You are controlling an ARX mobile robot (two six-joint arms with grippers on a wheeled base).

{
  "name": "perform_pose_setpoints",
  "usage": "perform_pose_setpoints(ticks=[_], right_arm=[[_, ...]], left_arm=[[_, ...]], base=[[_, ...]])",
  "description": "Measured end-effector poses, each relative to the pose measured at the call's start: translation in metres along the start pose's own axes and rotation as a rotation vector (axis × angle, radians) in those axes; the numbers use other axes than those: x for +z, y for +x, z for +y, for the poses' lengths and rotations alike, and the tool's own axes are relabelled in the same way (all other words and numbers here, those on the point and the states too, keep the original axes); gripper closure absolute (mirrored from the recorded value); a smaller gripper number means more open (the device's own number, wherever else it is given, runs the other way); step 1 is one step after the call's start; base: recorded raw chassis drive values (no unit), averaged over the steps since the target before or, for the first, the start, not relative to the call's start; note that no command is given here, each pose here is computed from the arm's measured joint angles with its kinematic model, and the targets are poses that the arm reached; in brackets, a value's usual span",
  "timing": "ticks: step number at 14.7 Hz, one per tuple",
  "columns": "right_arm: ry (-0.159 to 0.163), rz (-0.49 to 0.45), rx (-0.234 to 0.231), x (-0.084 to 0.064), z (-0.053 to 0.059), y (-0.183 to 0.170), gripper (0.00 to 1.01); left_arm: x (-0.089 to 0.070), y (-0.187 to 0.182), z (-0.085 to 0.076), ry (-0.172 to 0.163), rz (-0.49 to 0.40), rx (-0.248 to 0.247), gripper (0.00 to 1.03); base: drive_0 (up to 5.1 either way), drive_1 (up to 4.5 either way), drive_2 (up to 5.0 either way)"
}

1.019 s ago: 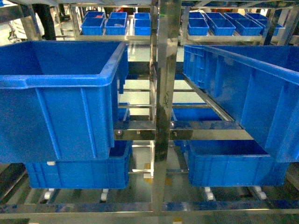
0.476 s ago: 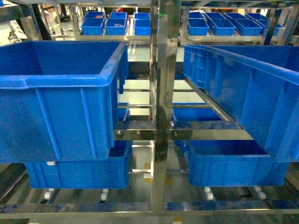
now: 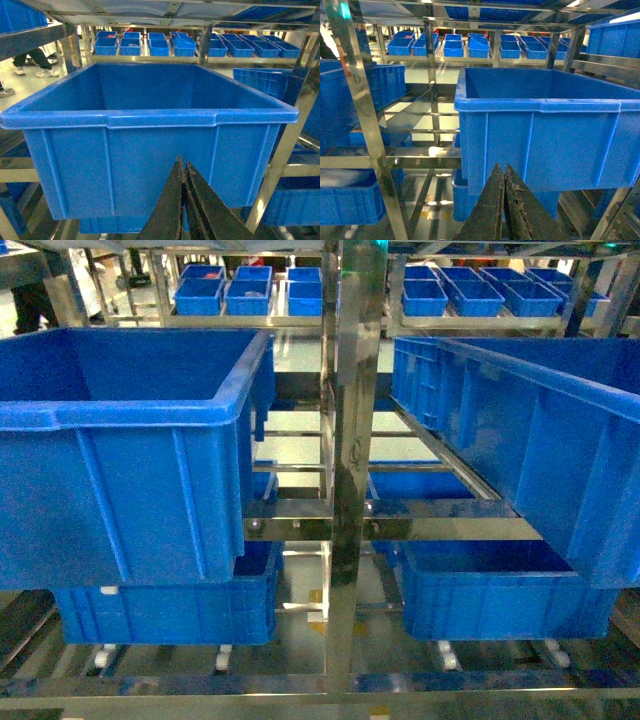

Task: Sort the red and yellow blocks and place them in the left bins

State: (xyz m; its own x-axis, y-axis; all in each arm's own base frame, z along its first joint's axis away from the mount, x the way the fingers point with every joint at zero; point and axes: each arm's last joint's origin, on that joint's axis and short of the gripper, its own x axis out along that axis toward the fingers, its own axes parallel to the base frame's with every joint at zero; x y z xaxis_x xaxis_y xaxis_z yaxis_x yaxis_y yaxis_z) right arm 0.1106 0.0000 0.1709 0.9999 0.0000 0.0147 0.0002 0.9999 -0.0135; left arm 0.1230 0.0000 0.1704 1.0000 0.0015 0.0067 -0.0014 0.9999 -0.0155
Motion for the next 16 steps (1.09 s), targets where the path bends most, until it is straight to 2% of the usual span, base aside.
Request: perform_pose_setpoints(ticks=[3, 5, 6, 12, 13, 15, 16], right_arm=[[0.000, 0.001, 0.000, 0.000, 0.000, -0.003, 0.99], [0.000, 0.046, 0.002, -0.006, 0.000, -0.011, 0.99], [0.000, -0.007, 0.000, -0.002, 0.000, -0.014, 0.99], [0.001, 0.011, 0.001, -0.003, 0.000, -0.013, 0.99], [0.000, 0.011, 0.001, -0.003, 0.000, -0.013, 0.94], [0.000, 0.011, 0.001, -0.003, 0.000, -0.013, 0.76], [0.000, 0.011, 0.001, -0.003, 0.000, -0.013, 0.61]], left_arm=[[0.001, -0.005, 0.000, 0.000, -0.008, -0.001, 1.01], [0.001, -0.008, 0.000, 0.000, -0.008, 0.000, 1.01], [0.001, -0.009, 0.000, 0.001, -0.010, -0.001, 1.01], [0.000, -0.016, 0.000, 0.001, 0.002, -0.001, 1.01], [-0.005, -0.023, 0.000, 0.001, 0.041, -0.004, 1.01], [0.000, -0.026, 0.000, 0.001, -0.015, 0.002, 1.01], [-0.004, -0.026, 0.000, 0.002, 0.015, 0.002, 1.01]], base=[[0.0, 0.00, 0.0], [0.0, 0.00, 0.0], [0.0, 0.00, 0.0], [0.0, 0.00, 0.0], [0.0, 0.00, 0.0], [0.0, 0.00, 0.0], [0.0, 0.00, 0.0]])
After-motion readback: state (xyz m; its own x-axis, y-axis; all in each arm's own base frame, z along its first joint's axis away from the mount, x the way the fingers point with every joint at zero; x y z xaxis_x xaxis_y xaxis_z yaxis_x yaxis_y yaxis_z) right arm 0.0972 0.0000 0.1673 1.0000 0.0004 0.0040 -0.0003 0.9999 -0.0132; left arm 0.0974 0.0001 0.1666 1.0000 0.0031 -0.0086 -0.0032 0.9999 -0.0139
